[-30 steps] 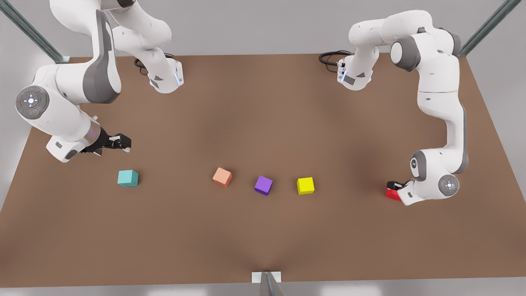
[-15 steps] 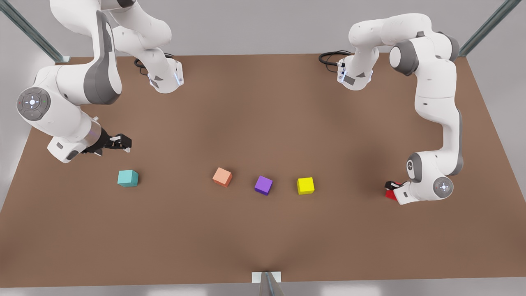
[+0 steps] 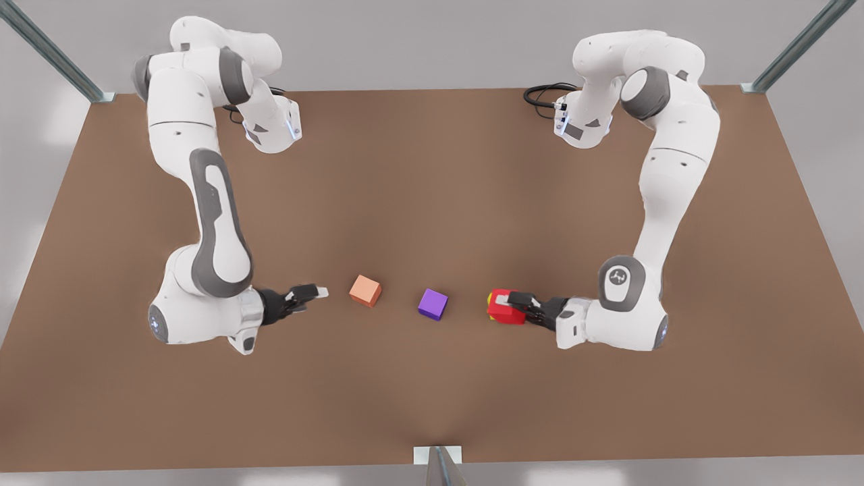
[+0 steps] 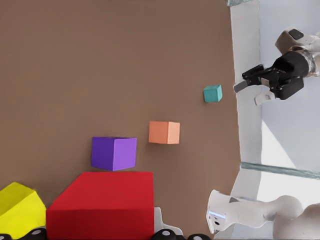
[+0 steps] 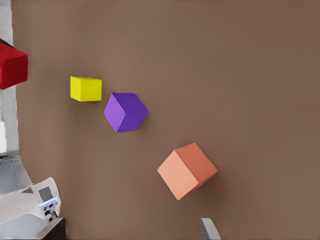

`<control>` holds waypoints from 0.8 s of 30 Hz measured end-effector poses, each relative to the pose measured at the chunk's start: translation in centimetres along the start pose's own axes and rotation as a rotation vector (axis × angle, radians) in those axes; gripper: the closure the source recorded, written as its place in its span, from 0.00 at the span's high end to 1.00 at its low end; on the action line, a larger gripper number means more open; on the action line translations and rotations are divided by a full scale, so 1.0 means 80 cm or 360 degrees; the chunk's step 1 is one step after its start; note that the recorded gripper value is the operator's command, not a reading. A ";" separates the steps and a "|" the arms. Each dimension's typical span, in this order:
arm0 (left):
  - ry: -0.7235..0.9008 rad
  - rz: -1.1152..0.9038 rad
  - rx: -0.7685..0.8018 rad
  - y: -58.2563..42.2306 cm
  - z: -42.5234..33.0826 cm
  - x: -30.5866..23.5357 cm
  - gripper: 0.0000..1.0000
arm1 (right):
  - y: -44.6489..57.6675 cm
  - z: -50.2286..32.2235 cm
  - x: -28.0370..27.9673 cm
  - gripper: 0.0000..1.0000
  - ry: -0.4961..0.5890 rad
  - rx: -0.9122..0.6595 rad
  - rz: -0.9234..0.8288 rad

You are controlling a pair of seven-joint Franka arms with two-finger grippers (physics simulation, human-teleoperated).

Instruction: Pick up red wooden cube and pass to hand red wooden cube and place in blue wooden cube

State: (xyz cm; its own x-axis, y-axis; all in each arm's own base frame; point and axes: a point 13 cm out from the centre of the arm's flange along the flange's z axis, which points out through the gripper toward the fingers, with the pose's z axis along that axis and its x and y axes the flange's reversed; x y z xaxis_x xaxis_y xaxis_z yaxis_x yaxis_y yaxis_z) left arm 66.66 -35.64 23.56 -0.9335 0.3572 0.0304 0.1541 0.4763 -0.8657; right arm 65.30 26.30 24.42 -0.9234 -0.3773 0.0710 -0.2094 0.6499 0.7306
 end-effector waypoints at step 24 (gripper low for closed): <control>-0.0135 -0.0514 0.0500 -0.083 0.053 -0.053 0.67 | 0.210 0.183 -0.155 1.00 -0.1092 -0.0592 -0.1603</control>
State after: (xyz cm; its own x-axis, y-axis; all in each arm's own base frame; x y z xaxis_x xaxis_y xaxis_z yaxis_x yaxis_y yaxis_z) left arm 68.26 -43.73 27.08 -0.9429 0.1571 0.2938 -0.2426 0.2807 -0.9286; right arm 68.50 51.57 25.87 -0.4091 -0.1047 -0.9064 -0.9119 0.0105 0.4104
